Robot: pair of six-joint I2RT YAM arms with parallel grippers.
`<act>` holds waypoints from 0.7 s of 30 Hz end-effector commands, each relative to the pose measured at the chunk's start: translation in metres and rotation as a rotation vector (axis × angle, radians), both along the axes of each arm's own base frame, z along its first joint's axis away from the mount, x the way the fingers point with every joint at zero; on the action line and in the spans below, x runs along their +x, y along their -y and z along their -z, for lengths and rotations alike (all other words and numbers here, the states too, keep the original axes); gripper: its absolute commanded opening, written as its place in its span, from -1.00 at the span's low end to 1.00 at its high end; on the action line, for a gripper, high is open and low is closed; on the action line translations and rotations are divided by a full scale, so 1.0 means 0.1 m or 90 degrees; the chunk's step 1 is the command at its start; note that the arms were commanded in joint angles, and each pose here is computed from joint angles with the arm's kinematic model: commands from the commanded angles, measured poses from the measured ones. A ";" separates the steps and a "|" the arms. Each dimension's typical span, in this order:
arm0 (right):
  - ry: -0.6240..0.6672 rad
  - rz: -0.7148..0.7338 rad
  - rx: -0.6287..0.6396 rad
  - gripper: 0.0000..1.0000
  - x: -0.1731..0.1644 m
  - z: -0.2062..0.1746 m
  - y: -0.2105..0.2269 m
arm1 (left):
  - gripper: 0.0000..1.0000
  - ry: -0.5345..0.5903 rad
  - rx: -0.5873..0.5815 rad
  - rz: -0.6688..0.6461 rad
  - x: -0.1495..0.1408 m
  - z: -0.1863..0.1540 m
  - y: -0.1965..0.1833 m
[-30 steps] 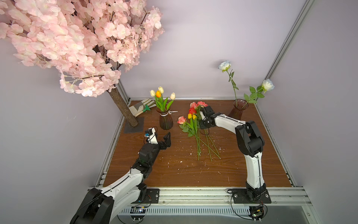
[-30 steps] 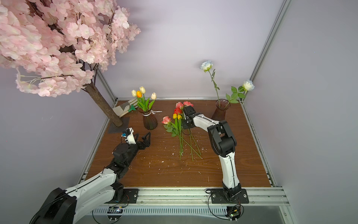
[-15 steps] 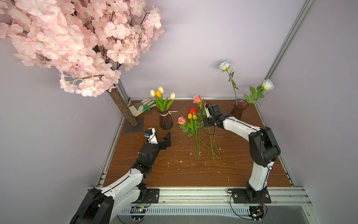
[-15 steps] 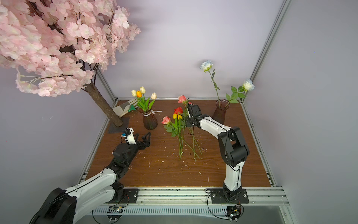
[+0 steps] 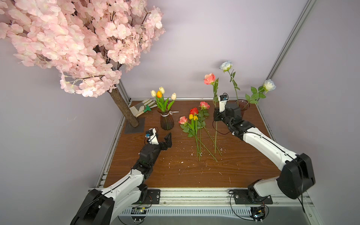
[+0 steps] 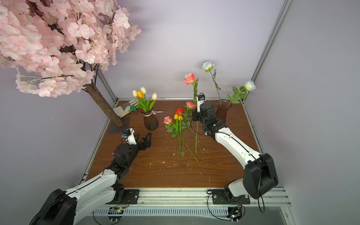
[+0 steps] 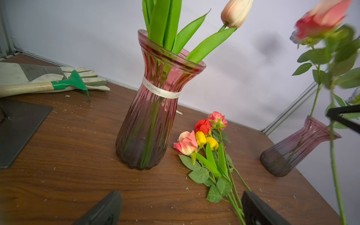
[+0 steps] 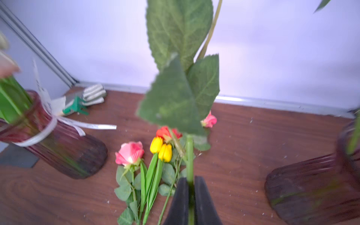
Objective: Arrange the flowers in different vases according to their variety
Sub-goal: Pick up the flower at the center of the board.
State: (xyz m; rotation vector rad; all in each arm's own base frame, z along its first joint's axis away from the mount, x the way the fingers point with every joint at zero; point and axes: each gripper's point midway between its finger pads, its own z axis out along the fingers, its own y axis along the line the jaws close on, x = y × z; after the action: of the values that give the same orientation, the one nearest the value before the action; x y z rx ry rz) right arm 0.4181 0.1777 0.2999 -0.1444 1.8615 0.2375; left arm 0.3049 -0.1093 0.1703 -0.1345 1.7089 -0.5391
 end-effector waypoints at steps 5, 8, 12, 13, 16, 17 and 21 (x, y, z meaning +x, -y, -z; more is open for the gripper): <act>0.225 0.154 -0.031 -1.00 -0.07 -1.25 0.54 | 0.99 0.023 -0.006 0.005 -0.01 -0.12 0.02; 0.275 0.209 -0.046 -1.00 -0.13 -1.59 0.71 | 0.99 0.025 -0.007 0.005 -0.02 -0.13 0.02; 0.357 0.282 -0.059 -1.00 -0.25 -2.04 0.92 | 0.99 0.027 -0.008 0.008 -0.02 -0.13 0.03; 0.376 0.300 -0.061 -1.00 -0.29 -2.12 0.97 | 0.99 0.026 -0.007 0.009 -0.02 -0.13 0.03; 0.439 0.362 -0.070 -1.00 -0.39 -2.35 1.13 | 0.99 0.027 -0.008 0.010 -0.03 -0.13 0.03; 0.460 0.380 -0.075 -1.00 -0.41 -2.41 1.16 | 0.99 0.028 -0.007 0.009 -0.03 -0.13 0.03; 0.510 0.428 -0.106 -1.00 -0.41 -2.57 1.24 | 0.99 0.029 -0.007 0.011 -0.03 -0.14 0.03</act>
State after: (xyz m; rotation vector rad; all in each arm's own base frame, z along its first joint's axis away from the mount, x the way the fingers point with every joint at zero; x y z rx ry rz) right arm 0.3971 0.0758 0.5117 0.1474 1.2066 -0.3133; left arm 0.3038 -0.1089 0.1768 -0.1347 1.6878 -0.5464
